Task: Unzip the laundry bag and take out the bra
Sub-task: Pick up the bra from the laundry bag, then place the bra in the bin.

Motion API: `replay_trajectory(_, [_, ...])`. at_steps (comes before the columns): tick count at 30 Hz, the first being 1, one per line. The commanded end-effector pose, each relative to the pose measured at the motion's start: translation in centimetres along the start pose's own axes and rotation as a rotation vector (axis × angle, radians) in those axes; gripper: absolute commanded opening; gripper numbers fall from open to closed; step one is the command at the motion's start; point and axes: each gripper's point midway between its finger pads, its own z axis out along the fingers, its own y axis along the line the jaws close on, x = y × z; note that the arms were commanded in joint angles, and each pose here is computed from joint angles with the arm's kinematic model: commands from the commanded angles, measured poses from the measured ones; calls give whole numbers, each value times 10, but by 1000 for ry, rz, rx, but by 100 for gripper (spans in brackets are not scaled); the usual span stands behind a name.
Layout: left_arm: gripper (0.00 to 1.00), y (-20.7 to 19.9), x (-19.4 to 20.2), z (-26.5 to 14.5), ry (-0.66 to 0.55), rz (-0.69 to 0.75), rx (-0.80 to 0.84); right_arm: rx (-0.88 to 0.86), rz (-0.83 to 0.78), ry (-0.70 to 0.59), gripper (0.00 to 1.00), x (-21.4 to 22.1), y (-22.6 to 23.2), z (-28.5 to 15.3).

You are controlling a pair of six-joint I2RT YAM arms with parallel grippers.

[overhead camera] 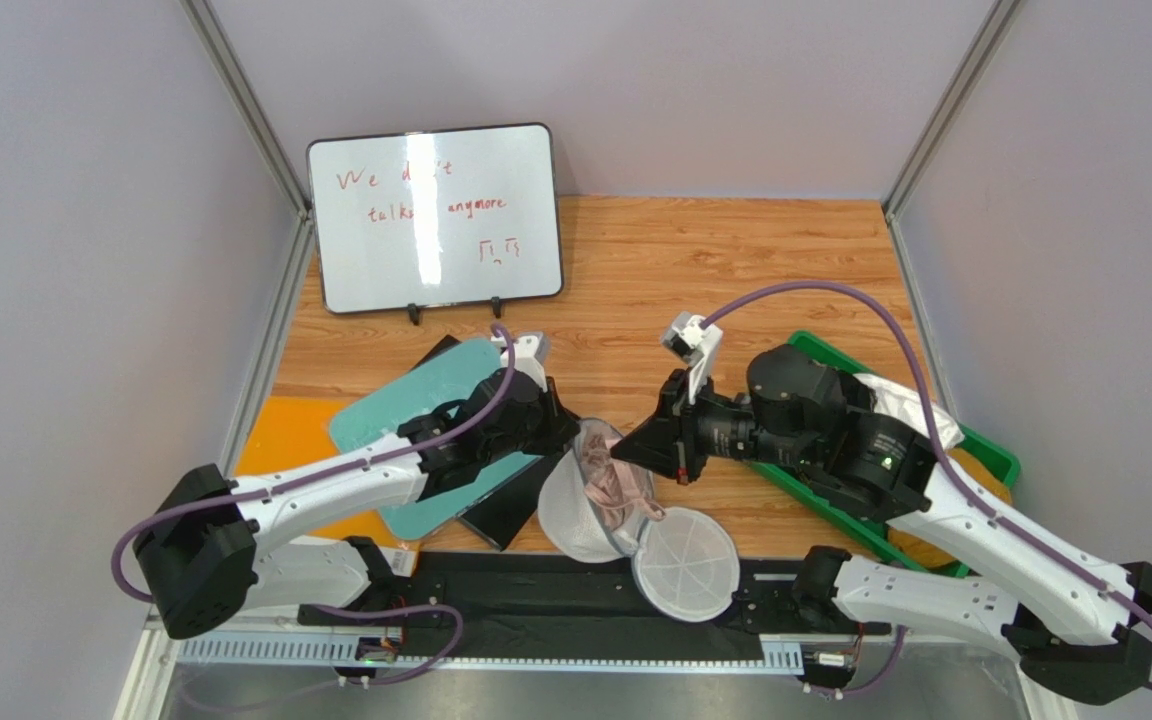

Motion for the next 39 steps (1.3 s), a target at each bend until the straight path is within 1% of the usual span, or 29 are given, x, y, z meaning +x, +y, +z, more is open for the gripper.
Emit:
replay_trajectory(1, [0, -5, -1, 0, -13, -21, 35, 45, -63, -137, 0, -37, 6, -26])
replay_trajectory(5, [0, -1, 2, -3, -10, -10, 34, 91, -101, -182, 0, -55, 4, -37])
replay_trajectory(12, [0, 3, 5, -10, -19, 7, 44, 274, -158, -247, 0, -85, -21, -52])
replay_trajectory(13, [0, 0, 0, -11, -40, 15, 64, 314, -160, -251, 0, -89, -31, -53])
replay_trajectory(15, [0, 0, -2, -15, -55, 20, 73, 343, -163, -262, 0, -96, -39, -57])
replay_trajectory(16, [0, 1, -2, -17, -59, 27, 73, 384, -157, -266, 0, -101, -52, -58])
replay_trajectory(18, [0, 0, -4, -21, -68, 30, 79, 406, -141, -267, 0, -105, -64, -59])
replay_trajectory(19, [0, 1, -4, -22, -68, 35, 79, 442, -117, -272, 0, -108, -79, -62])
replay_trajectory(21, [0, 1, -5, -25, -76, 34, 84, 469, -90, -288, 0, -113, -92, -68])
replay_trajectory(22, [0, 1, -6, -27, -81, 37, 84, 519, -67, -318, 0, -119, -107, -79])
replay_trajectory(24, [0, 2, -9, -30, -98, 39, 86, 556, -59, -347, 0, -124, -115, -92])
replay_trajectory(25, [0, 6, -5, -31, -82, 48, 70, 592, -48, -378, 0, -129, -121, -104])
replay_trajectory(27, [0, 8, -7, -34, -95, 52, 62, 610, -53, -420, 0, -139, -119, -119])
replay_trajectory(32, [0, 11, -8, -38, -104, 57, 58, 758, -62, -515, 0, -162, -128, -168])
replay_trajectory(37, [0, 9, -8, -40, -105, 58, 71, 955, 14, -600, 0, -169, -158, -220])
replay_trajectory(39, [0, 7, -9, -42, -110, 59, 77, 1004, 45, -614, 0, -167, -167, -233])
